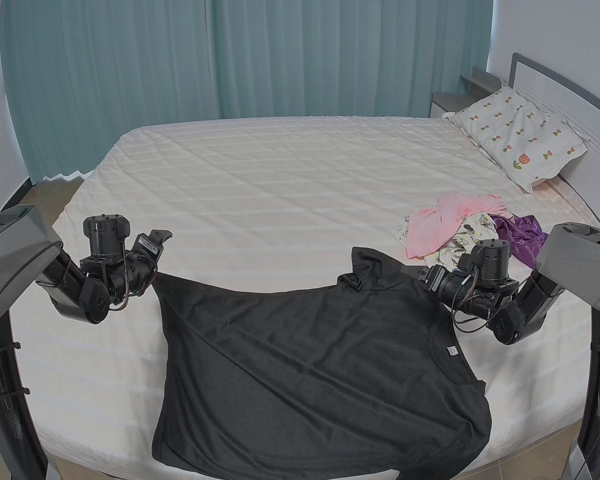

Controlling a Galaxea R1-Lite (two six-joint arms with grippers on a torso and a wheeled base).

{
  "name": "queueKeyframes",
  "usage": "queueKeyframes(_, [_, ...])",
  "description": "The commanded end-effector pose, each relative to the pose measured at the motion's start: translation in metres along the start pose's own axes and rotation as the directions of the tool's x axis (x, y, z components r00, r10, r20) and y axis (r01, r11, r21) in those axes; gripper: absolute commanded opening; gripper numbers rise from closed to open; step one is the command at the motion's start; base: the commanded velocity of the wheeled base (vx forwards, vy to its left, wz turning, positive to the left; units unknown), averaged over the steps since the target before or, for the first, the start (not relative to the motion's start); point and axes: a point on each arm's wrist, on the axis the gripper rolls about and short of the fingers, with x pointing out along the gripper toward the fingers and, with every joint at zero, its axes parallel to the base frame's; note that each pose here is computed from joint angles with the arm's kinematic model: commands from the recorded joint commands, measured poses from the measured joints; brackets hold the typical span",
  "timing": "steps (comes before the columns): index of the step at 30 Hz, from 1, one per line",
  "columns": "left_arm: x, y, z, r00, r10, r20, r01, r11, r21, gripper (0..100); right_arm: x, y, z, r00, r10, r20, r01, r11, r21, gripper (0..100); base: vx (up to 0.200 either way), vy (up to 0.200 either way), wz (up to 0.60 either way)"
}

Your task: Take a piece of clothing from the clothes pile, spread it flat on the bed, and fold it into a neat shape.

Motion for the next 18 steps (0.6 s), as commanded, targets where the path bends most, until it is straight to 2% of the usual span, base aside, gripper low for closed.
queueKeyframes(1, [0.020, -0.006, 0.009, 0.999, -0.035, 0.023, 0.034, 0.999, 0.008, 100, 0.016, 0.010, -0.009, 1.000, -0.006, -0.026, 0.005, 0.999, -0.035, 100, 0.000, 0.000, 0.00])
queueKeyframes(8, [0.047, -0.002, 0.009, 1.000, -0.012, 0.022, 0.011, 0.999, 0.040, 100, 0.021, 0.008, -0.007, 1.000, -0.016, -0.010, 0.015, 0.998, -0.061, 100, 0.000, 0.000, 0.00])
queueKeyframes(12, [0.058, 0.000, 0.009, 1.000, 0.023, -0.004, -0.022, 0.997, 0.079, 100, 0.027, 0.004, -0.010, 0.999, -0.050, 0.009, 0.051, 0.996, -0.072, 100, 0.000, 0.000, 0.00])
queueKeyframes(17, [0.058, -0.001, 0.010, 0.998, 0.055, -0.022, -0.048, 0.973, 0.225, 100, 0.028, 0.000, -0.015, 0.998, -0.066, 0.001, 0.066, 0.995, -0.074, 100, 0.000, 0.000, 0.00])
queueKeyframes(18, [0.057, -0.001, 0.010, 0.998, 0.063, -0.029, -0.053, 0.961, 0.271, 100, 0.028, -0.001, -0.015, 0.998, -0.068, 0.001, 0.067, 0.995, -0.073, 100, 0.000, 0.000, 0.00])
